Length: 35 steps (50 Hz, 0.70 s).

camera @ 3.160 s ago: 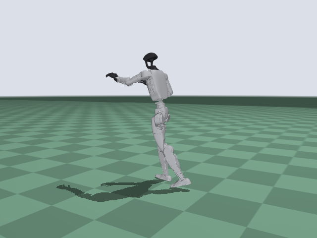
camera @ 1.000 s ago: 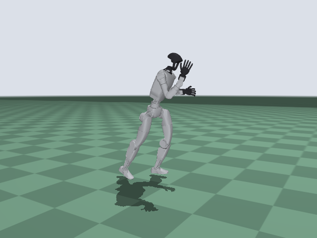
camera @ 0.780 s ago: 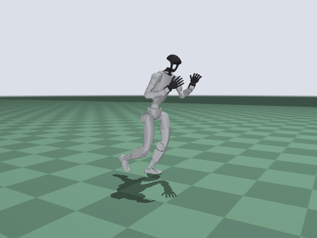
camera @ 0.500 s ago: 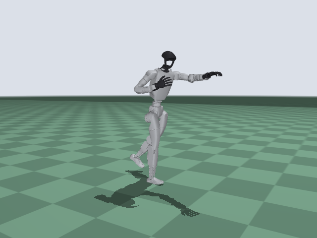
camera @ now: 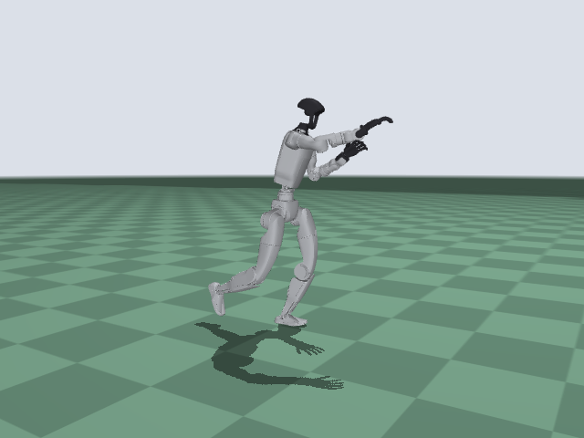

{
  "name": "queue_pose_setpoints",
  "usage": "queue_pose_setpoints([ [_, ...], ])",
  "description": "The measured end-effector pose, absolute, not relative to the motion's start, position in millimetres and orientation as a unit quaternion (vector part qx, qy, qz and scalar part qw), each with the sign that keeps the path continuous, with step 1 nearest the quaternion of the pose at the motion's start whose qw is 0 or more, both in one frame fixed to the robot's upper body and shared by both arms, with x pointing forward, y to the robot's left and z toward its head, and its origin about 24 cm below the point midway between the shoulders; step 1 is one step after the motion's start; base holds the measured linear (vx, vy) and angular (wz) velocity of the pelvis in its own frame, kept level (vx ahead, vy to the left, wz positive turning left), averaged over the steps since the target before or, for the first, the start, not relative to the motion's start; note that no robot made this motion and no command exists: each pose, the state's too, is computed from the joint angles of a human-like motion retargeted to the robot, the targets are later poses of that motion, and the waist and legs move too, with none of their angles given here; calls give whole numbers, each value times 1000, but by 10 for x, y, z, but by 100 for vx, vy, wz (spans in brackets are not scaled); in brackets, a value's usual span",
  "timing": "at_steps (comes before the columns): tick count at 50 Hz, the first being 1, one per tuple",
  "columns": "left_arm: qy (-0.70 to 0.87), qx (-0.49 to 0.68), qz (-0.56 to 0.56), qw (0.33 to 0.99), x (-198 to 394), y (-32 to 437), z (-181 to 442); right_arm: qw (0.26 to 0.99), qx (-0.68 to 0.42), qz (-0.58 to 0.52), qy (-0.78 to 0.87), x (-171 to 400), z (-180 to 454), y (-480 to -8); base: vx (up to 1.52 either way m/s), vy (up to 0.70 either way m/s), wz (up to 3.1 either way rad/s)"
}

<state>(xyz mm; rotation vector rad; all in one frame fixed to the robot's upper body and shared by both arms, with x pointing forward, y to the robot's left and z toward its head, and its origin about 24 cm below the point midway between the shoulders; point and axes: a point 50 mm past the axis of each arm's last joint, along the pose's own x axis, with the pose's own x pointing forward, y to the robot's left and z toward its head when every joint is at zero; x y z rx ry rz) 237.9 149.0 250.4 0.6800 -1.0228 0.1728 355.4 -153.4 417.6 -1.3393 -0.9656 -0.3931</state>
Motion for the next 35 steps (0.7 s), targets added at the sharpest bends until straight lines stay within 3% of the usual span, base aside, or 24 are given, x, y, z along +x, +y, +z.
queue_pose_setpoints([
  [4,-556,322,126,756,2574,1184,3250,726,-433,-29,-532,2999,3585,-1236,121,2,91],
  [7,-554,394,160,716,2807,1083,3729,755,-403,67,-513,2611,2898,-1280,127,-10,135],
  [11,-496,447,208,715,3349,1056,4175,819,-330,133,-450,2228,2314,-1406,133,-30,161],
  [16,-304,670,210,644,3769,1534,4493,813,-192,196,-514,1887,2400,-1151,129,-45,-6],
  [19,-342,625,245,658,3582,1745,4655,757,-138,167,-617,1783,2765,-1009,121,-33,-144],
  [22,-507,467,215,692,3250,1487,4310,759,-152,53,-631,2083,2940,-1048,129,-23,-104],
  [26,-588,388,96,704,2577,1390,3430,830,-172,-69,-527,2896,2932,-1026,129,-13,-113],
  [29,-546,285,6,788,2169,1516,2664,877,-175,-166,-416,3583,2932,-959,133,6,-206],
  [32,-431,144,18,891,2053,1684,2075,905,-168,-258,-295,4062,3020,-1071,134,28,-186],
  [35,-332,98,39,938,2096,1725,1704,906,-187,-278,-258,4157,3309,-1450,132,45,-31],
])
